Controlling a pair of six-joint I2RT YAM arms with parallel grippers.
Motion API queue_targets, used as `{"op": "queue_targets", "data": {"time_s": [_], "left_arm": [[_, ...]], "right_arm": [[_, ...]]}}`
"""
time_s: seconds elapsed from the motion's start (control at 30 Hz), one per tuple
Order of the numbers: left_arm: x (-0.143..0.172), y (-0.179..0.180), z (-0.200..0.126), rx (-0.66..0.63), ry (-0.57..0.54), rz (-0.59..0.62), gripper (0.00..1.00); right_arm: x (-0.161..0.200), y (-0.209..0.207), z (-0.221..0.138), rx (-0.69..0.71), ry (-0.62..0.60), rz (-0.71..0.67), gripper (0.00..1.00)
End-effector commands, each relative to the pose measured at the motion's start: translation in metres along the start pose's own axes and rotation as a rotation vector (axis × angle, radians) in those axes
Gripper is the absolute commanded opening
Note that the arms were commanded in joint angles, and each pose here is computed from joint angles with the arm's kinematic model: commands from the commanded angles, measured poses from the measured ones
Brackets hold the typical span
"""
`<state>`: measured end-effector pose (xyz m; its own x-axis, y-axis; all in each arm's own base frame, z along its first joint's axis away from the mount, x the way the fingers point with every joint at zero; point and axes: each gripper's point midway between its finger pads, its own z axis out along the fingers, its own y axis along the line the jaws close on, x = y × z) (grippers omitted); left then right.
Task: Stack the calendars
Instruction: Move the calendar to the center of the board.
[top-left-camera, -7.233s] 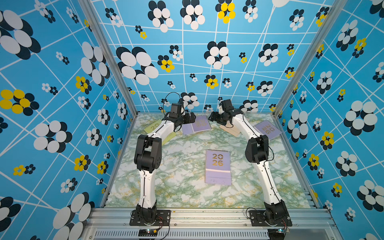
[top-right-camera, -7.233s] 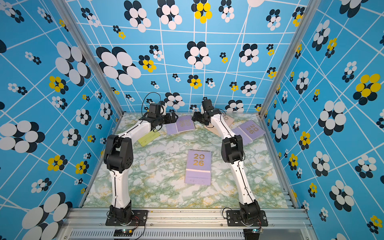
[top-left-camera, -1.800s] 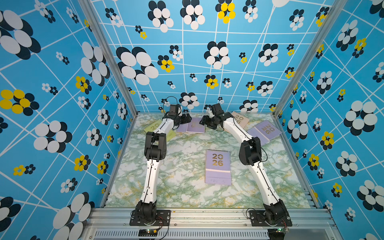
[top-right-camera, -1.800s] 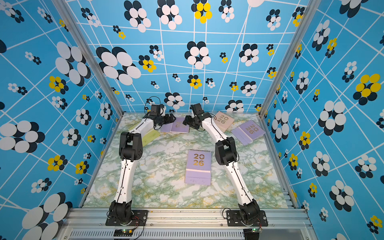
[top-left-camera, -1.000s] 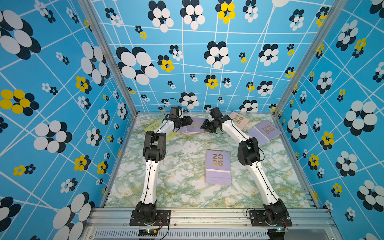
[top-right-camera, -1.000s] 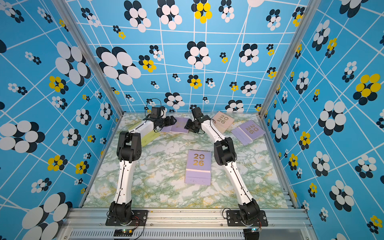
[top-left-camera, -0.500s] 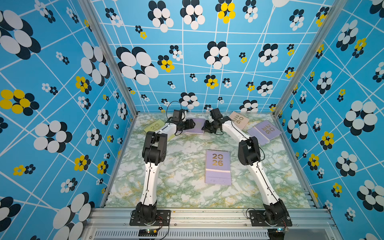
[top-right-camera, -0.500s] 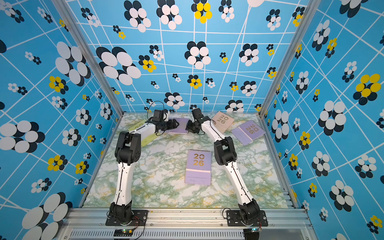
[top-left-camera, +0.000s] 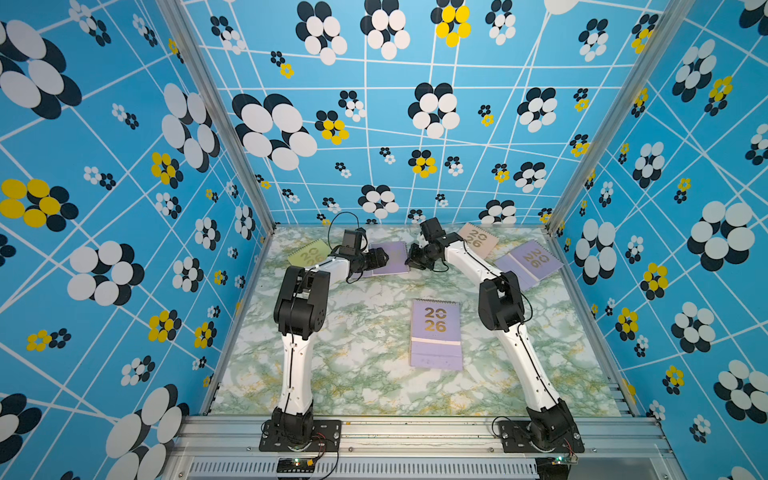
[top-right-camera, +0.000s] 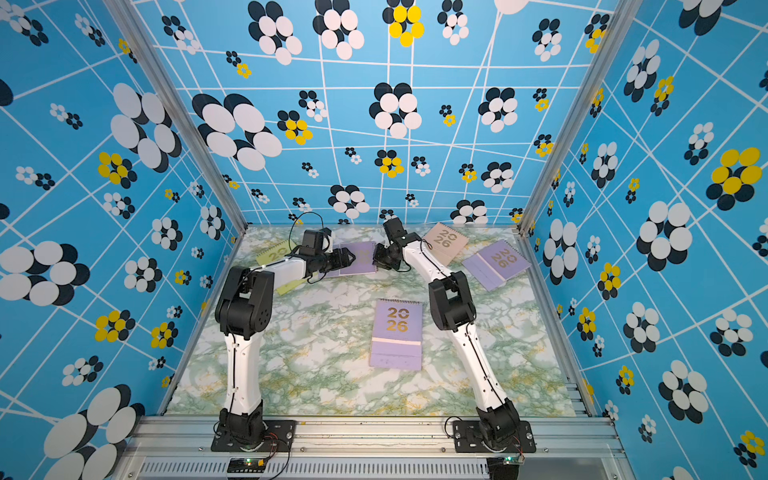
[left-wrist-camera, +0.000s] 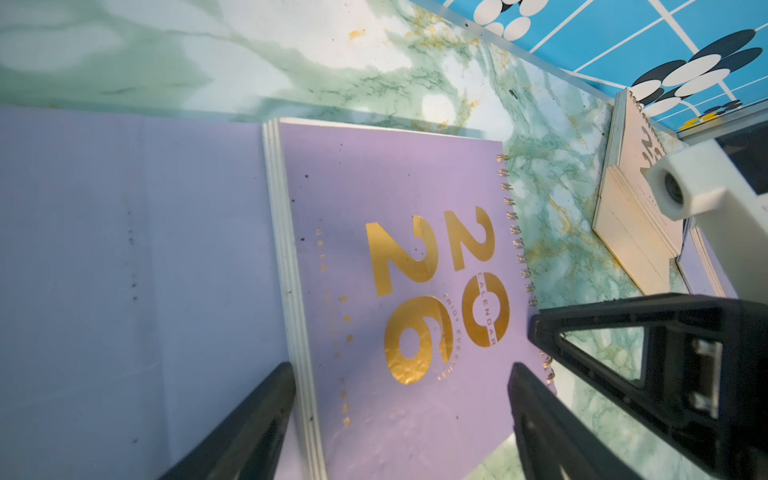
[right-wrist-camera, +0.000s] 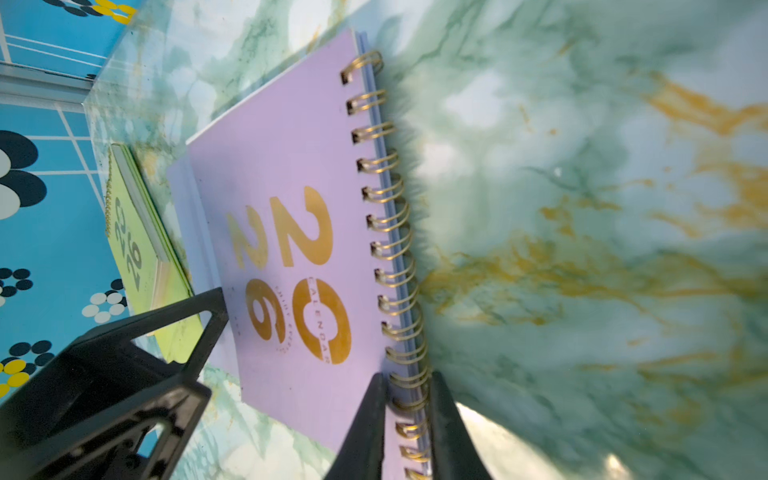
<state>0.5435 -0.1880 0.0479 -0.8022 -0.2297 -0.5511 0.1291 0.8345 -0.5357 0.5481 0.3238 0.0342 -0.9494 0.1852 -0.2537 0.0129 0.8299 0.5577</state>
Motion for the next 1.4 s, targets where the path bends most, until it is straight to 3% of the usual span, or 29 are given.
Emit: {"op": "queue_targets", "data": {"time_s": [0.0, 0.3, 0.53, 0.7, 0.9, 1.03, 1.37], "left_arm": [[0.102, -0.013, 0.010, 0.018, 0.277, -0.104, 0.81], [0.159, -0.023, -0.011, 0.029, 0.331, -0.133, 0.80], [0.184, -0.028, -0.042, 0.026, 0.328, -0.127, 0.80], [0.172, -0.028, -0.060, -0.014, 0.294, -0.080, 0.80], [0.140, -0.016, -0.073, -0.060, 0.249, -0.050, 0.82], [0.108, -0.024, -0.091, -0.060, 0.191, -0.001, 0.83], [0.091, -0.032, -0.111, -0.076, 0.181, 0.071, 0.85]], "right_arm": [[0.020, 0.030, -0.011, -0.030, 0.039, -0.080, 0.19], [0.025, 0.030, -0.015, -0.021, 0.067, -0.145, 0.20], [0.024, 0.035, -0.016, -0.035, 0.071, -0.186, 0.21], [0.021, 0.043, -0.013, -0.069, 0.069, -0.189, 0.24], [0.014, 0.052, -0.024, -0.065, 0.030, -0.191, 0.45], [0.012, 0.048, -0.038, -0.024, -0.004, -0.196, 0.54], [0.023, 0.041, -0.054, -0.004, -0.006, -0.133, 0.60]]}}
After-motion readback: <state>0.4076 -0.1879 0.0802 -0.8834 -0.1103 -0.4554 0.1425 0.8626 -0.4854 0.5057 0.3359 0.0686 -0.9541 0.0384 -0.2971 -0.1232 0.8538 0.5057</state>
